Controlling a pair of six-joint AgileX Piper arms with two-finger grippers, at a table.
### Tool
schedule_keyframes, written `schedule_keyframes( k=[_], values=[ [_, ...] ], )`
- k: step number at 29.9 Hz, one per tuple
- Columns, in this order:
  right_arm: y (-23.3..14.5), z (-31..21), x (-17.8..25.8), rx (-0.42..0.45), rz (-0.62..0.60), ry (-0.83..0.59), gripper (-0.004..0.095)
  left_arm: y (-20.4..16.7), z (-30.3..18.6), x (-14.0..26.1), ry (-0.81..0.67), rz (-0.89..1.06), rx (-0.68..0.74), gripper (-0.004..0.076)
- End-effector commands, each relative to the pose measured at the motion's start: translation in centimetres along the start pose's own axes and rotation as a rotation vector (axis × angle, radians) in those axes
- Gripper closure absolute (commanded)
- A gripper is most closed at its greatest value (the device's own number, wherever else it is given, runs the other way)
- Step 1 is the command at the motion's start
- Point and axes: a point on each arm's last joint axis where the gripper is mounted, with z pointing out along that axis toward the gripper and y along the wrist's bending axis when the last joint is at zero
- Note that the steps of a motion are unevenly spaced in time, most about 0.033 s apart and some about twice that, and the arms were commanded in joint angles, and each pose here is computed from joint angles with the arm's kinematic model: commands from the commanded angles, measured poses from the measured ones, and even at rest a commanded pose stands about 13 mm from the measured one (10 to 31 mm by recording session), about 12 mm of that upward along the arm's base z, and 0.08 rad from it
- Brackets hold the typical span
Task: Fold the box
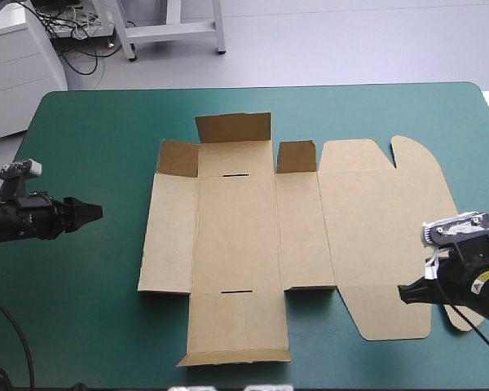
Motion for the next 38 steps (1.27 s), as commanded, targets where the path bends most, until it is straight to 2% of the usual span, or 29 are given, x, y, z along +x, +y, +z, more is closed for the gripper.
schedule_keyframes(
  k=[1,11,16,25,32,38],
  values=[
    [-0.2,-0.6,-1.0,0.013,0.004,-0.079,0.0931,-1.0,-0.1,0.6,0.017,-0.026,0.084,0.0224],
    [-0.2,-0.6,-1.0,0.013,0.004,-0.079,0.0931,1.7,3.2,3.4,0.089,-0.173,0.081,0.0209],
    [-0.2,-0.6,-1.0,0.013,0.004,-0.079,0.0931,2.8,5.8,4.1,0.16,-0.223,0.145,0.021],
    [-0.2,-0.6,-1.0,0.009,0.006,-0.079,0.0931,2.3,12.2,5.3,0.392,-0.204,0.256,0.021],
    [0.0,-0.6,-1.0,-0.009,0.017,-0.082,0.0931,1.1,15.7,5.8,0.428,-0.177,0.247,0.0211],
    [0.1,-0.6,-1.0,-0.016,0.022,-0.084,0.0931,0.8,16.0,5.8,0.422,-0.18,0.251,0.0216]
  ],
)
